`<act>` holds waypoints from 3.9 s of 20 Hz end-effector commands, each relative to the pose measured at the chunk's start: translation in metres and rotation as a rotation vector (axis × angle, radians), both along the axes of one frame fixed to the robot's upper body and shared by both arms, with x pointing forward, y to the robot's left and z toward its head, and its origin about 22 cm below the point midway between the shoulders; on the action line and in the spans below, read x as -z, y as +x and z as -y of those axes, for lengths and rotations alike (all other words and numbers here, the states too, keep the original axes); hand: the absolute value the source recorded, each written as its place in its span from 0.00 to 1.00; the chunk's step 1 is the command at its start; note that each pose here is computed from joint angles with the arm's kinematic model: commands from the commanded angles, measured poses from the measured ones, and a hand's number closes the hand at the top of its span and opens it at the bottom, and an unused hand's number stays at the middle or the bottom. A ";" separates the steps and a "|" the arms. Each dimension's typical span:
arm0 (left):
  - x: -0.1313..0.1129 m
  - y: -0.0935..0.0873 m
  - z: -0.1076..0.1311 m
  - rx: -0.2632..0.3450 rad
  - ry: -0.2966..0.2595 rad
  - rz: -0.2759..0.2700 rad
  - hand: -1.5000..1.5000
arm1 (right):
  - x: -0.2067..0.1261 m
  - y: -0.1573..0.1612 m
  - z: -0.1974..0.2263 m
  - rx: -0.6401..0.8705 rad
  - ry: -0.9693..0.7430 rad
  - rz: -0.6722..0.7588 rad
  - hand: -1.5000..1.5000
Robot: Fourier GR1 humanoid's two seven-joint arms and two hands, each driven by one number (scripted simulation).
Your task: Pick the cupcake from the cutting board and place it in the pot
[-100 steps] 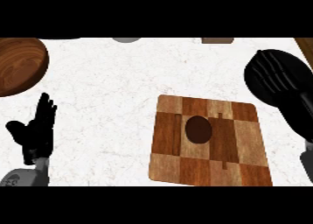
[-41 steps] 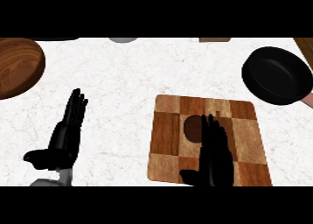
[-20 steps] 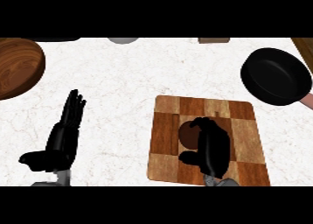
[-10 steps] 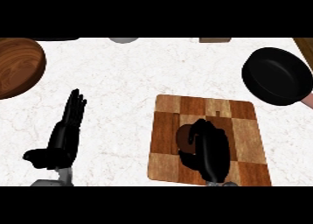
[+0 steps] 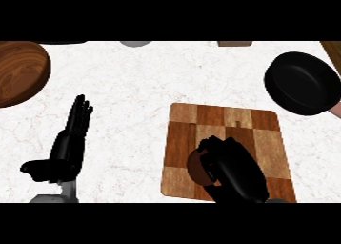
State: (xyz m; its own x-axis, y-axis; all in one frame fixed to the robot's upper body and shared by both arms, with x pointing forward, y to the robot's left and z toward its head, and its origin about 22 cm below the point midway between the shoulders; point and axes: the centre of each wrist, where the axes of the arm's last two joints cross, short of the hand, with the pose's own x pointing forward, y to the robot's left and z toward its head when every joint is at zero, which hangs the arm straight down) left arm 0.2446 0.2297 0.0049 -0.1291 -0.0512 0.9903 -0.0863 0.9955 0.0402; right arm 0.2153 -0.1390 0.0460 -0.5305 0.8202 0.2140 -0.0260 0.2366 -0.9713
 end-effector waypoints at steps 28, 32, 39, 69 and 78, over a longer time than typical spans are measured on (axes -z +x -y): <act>-0.013 -0.001 0.010 0.000 0.010 -0.002 0.50 | -0.125 0.113 0.176 0.397 0.134 0.222 1.00; -0.001 -0.006 -0.001 0.000 0.001 -0.006 0.50 | -0.125 0.131 0.221 0.429 0.103 0.207 1.00; -0.017 0.006 -0.006 0.023 -0.005 0.016 0.50 | -0.096 0.164 0.256 0.412 0.076 0.061 1.00; -0.005 0.010 0.026 0.046 -0.026 0.016 0.50 | -0.077 0.168 0.329 0.480 0.944 -0.124 0.00; -0.003 0.004 0.013 0.057 -0.009 0.038 0.50 | -0.066 0.123 0.378 0.505 1.028 -0.051 0.00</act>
